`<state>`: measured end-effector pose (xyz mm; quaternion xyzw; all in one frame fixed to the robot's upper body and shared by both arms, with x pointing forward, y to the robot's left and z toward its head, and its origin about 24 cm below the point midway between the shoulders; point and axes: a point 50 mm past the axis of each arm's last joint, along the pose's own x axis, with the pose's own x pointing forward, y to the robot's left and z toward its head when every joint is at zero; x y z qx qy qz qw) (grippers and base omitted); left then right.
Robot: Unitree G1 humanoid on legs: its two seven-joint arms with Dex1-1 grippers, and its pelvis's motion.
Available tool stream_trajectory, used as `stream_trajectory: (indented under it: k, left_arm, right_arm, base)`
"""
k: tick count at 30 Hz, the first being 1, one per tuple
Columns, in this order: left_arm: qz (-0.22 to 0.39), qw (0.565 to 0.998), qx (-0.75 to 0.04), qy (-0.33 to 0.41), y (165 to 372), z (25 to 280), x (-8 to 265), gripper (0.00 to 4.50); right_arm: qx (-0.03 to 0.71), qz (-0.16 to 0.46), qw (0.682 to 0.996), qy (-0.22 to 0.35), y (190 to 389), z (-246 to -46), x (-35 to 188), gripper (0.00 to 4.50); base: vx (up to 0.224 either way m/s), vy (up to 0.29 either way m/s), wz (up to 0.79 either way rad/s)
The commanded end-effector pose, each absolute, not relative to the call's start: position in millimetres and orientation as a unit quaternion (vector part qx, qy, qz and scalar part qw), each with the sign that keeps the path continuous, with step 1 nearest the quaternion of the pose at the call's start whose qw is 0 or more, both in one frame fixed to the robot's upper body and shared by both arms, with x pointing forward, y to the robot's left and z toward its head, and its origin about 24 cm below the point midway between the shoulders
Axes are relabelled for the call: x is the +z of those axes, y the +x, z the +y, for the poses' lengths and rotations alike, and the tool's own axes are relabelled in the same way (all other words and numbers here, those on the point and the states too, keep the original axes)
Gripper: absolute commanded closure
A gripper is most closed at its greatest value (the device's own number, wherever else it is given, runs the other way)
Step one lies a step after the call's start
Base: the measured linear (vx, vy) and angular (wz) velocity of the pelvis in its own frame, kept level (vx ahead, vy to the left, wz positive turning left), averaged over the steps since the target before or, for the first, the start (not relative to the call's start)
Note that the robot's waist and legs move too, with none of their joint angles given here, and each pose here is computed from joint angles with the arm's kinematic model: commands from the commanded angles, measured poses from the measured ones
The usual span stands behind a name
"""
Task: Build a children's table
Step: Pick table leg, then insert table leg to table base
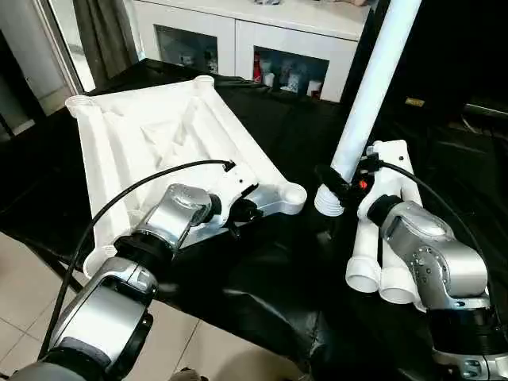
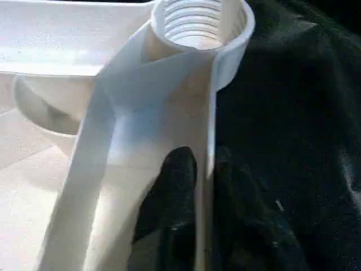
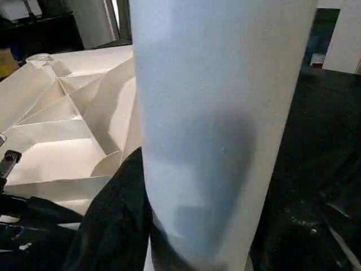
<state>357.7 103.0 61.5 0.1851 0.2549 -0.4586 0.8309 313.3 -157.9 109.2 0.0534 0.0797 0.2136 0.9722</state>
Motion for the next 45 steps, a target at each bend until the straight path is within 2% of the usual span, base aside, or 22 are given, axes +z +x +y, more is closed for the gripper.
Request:
stream_trajectory:
  k: [1,6,10,13,15,16,17,19,28,45]
  left_arm:
    - [0.267,0.83,-0.449,0.196,359,109,61,4.22]
    - [0.268,0.831,-0.449,0.192,358,109,60,4.4]
    - [0.245,0.825,-0.475,0.182,354,106,61,4.5]
    - [0.193,0.79,-0.552,0.181,339,104,65,4.5]
    - [0.182,0.78,-0.57,0.182,334,104,66,4.5]
    - [0.171,0.762,-0.596,0.187,326,104,65,4.5]
    - [0.177,0.736,-0.62,0.208,314,107,62,4.5]
    - [0.179,0.727,-0.622,0.231,310,110,59,4.5]
    - [0.171,0.758,-0.59,0.22,310,117,59,4.5]
    - [0.17,0.763,-0.588,0.206,310,120,60,4.5]
  right_arm:
    - [0.212,0.064,0.974,0.046,312.9,-159.9,114,2.61]
    - [0.214,0.065,0.974,0.045,313.0,-159.5,114,2.61]
    - [0.227,0.068,0.971,0.043,312.2,-158.0,113,2.61]
    - [0.282,0.078,0.956,0.036,308.2,-151.3,114,2.61]
    - [0.296,0.08,0.951,0.035,306.9,-149.9,114,2.61]
    - [0.32,0.084,0.943,0.032,304.2,-147.5,115,2.61]
    - [0.356,0.093,0.929,0.031,300.0,-143.6,115,2.61]
    - [0.376,0.102,0.92,0.028,298.1,-141.2,112,2.61]
    - [0.403,0.13,0.906,0.025,297.1,-132.4,97,2.61]
    - [0.391,0.129,0.911,0.024,307.6,-125.9,82,2.61]
  base:
    - [0.0,0.0,0.0]
    - [0.0,0.0,0.0]
    - [0.0,0.0,0.0]
    - [0.0,0.0,0.0]
    - [0.0,0.0,0.0]
    - [0.0,0.0,0.0]
    - [0.0,0.0,0.0]
    - [0.0,0.0,0.0]
    - [0.0,0.0,0.0]
    - [0.0,0.0,0.0]
